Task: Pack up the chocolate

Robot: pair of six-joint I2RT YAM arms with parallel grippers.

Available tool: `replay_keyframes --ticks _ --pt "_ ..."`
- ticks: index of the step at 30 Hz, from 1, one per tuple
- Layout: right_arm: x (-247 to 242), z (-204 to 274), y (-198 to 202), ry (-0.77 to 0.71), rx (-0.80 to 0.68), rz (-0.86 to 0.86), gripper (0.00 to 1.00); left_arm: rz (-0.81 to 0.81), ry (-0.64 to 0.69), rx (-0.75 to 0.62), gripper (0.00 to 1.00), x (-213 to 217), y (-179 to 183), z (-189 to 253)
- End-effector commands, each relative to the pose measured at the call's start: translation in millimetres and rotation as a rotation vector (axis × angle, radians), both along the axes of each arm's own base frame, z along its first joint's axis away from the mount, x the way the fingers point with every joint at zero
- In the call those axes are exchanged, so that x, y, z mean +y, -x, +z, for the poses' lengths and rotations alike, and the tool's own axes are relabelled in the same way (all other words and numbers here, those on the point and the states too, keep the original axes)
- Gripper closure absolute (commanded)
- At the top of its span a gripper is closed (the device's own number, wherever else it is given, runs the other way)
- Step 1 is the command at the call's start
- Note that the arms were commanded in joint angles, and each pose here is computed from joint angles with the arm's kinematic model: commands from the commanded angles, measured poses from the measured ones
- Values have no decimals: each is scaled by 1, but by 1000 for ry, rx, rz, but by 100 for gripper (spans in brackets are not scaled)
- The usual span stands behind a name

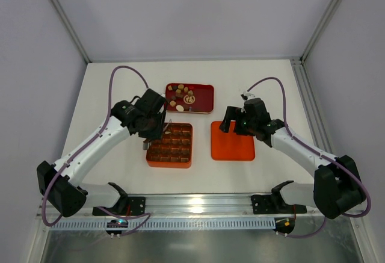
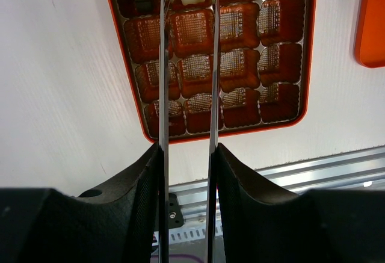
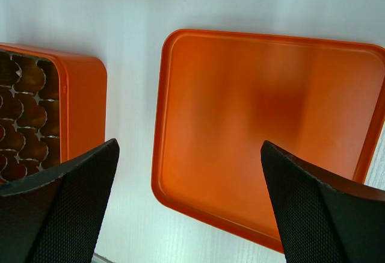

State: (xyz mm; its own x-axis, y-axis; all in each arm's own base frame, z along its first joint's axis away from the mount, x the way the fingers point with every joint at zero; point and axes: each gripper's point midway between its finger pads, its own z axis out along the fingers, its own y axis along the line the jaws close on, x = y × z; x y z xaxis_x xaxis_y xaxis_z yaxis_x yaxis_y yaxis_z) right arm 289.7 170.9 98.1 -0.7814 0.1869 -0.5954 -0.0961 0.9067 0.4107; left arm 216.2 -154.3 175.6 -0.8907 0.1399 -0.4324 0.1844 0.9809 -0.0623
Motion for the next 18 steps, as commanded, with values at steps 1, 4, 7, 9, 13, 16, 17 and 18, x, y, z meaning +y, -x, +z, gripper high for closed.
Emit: replay_keyframes --ticks 1,4,7,9,13,16,17,18 --pt "5 16 -5 -29 -55 5 0 7 1 -39 61 2 -6 10" --pt "5 24 -7 -37 -78 3 0 5 23 -59 60 0 -7 22" --pt "2 34 -9 -38 -110 -10 0 -1 52 -83 60 -6 -11 35" --pt "1 38 -10 -34 -122 -13 0 -5 69 -101 60 -11 -17 44" --pt "-4 49 -12 -15 -150 -31 0 -18 76 -125 59 -21 -32 52" --pt "-9 55 -12 -1 -163 -41 0 -33 66 -137 59 -31 -48 54" --pt "-10 59 -11 0 -175 -47 0 -37 62 -139 59 -34 -52 52" --pt "-11 59 -10 5 -171 -45 0 -43 59 -143 59 -37 -58 52"
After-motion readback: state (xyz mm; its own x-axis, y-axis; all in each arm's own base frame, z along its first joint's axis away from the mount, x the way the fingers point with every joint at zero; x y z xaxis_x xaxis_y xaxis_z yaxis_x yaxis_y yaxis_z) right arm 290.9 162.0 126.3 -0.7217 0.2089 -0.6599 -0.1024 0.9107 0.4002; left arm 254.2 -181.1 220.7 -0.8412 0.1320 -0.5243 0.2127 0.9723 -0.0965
